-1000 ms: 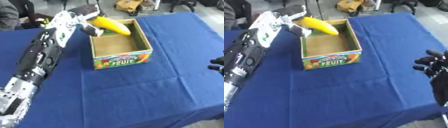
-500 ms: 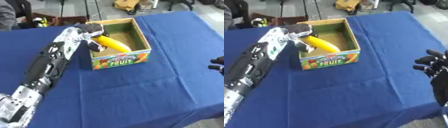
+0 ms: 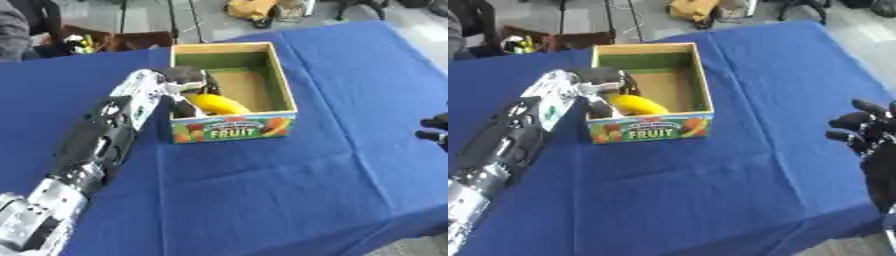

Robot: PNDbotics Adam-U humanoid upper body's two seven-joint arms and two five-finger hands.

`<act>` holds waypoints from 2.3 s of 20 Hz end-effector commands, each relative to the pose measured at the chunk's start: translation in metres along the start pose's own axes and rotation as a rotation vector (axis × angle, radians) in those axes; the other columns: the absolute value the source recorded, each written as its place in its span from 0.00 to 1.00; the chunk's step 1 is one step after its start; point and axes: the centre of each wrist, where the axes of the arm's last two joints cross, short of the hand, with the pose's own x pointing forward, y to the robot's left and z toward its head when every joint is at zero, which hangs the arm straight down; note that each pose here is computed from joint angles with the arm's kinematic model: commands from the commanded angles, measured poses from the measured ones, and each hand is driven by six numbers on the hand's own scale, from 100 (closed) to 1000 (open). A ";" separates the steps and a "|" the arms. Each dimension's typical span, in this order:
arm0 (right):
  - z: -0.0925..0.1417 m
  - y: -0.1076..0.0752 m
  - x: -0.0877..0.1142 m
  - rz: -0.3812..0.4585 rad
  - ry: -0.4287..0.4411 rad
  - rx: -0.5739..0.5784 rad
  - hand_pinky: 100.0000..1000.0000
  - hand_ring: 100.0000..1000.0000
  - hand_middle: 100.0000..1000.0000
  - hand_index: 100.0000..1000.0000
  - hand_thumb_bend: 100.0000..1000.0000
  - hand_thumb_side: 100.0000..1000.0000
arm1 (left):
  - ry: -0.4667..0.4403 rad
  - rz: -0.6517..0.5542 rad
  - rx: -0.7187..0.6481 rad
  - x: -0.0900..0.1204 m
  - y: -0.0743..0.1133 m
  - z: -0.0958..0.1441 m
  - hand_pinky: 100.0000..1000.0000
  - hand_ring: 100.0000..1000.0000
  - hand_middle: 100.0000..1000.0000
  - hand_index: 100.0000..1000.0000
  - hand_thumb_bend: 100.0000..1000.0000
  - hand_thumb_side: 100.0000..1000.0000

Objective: Pick up objects on the table and place them in the box.

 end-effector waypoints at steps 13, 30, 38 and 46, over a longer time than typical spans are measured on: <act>0.003 -0.011 0.005 0.021 -0.013 -0.041 0.60 0.62 0.51 0.73 0.00 0.87 | -0.138 0.085 0.560 0.015 0.073 0.068 0.72 0.69 0.68 0.78 0.94 0.59; 0.014 -0.022 0.001 0.049 0.006 -0.095 0.60 0.62 0.51 0.73 0.00 0.87 | 0.111 0.443 0.597 0.013 -0.015 0.189 0.66 0.61 0.61 0.73 0.63 0.65; 0.014 -0.023 0.002 0.049 0.001 -0.105 0.60 0.62 0.51 0.73 0.00 0.85 | 0.124 0.760 0.774 0.017 -0.048 0.191 0.62 0.58 0.58 0.71 0.48 0.75; 0.012 -0.022 0.003 0.049 -0.007 -0.101 0.60 0.62 0.51 0.73 0.00 0.87 | 0.132 0.999 0.839 0.023 -0.073 0.191 0.62 0.57 0.57 0.71 0.38 0.90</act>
